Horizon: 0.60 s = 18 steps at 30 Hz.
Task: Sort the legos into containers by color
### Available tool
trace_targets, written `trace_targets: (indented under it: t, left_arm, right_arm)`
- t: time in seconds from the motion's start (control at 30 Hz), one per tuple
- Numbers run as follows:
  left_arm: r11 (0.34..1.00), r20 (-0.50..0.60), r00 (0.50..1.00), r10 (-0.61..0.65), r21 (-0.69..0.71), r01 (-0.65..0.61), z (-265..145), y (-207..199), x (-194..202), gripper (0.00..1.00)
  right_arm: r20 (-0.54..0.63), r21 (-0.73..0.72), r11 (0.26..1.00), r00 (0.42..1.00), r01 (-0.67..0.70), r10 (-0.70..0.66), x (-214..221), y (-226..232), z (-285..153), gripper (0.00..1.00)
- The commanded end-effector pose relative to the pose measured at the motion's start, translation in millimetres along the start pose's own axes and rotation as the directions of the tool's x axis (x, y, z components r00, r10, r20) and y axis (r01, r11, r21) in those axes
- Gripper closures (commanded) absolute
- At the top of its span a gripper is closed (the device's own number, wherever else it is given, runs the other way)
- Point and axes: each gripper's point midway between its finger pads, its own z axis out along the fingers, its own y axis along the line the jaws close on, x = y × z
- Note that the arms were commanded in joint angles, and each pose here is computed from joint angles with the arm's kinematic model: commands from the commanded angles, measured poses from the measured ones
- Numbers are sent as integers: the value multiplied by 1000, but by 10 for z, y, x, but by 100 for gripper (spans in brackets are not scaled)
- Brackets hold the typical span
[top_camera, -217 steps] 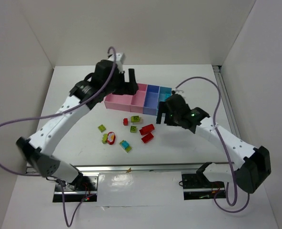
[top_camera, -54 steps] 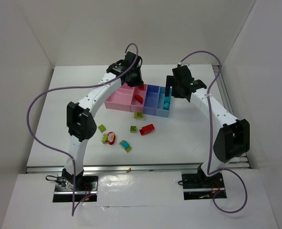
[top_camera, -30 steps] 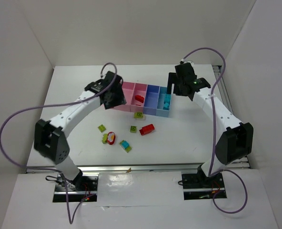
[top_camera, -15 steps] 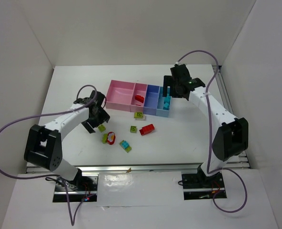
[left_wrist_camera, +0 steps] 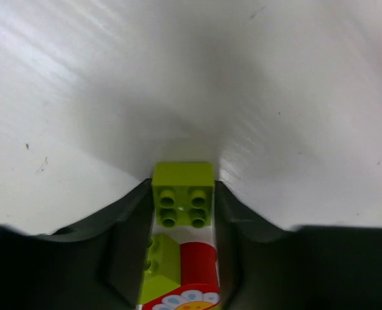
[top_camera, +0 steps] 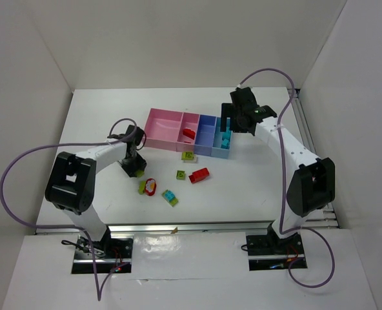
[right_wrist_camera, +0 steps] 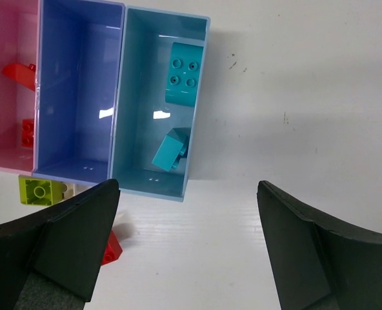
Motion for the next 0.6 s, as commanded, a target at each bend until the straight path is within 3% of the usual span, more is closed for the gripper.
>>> trace_targets:
  t: [0.0,0.07,0.2,0.27,0.3,0.53,0.57]
  left_arm:
    - [999,34,999,24,31,-25,-38,-128,-144,53]
    - [999,50,998,42,20,-43,-81,-140,-173,75]
    - [983,189,969,158,64,-173,-555,-367,-363,82]
    - [960,224,950,219,125,-251,-785,-596,-464,97]
    - [953,218,948,232,143,-266,-825,-683,-481,100]
    - [890,274,919,283,283,-358,-1112,-1526,-810,98]
    - [890,259,915,309,262,-374,-939,-1600,-809,97]
  right_arm:
    - [46,4,1000,999,2,-2,-145,31,-3,6]
    - [46,4,1000,999,2,-2,-145,31,-3,6]
    - [67,34,999,998,-3,0,-189,-18,2,6]
    - [67,34,999,998,-3,0,-190,-18,2,6]
    - [75,31,1000,997,-5,3,-211,-10,5,6]
    - [105,23,1000,994,-17,15,-215,26,1,6]
    - [110,41,999,994,-19,14,-237,-5,-16,6]
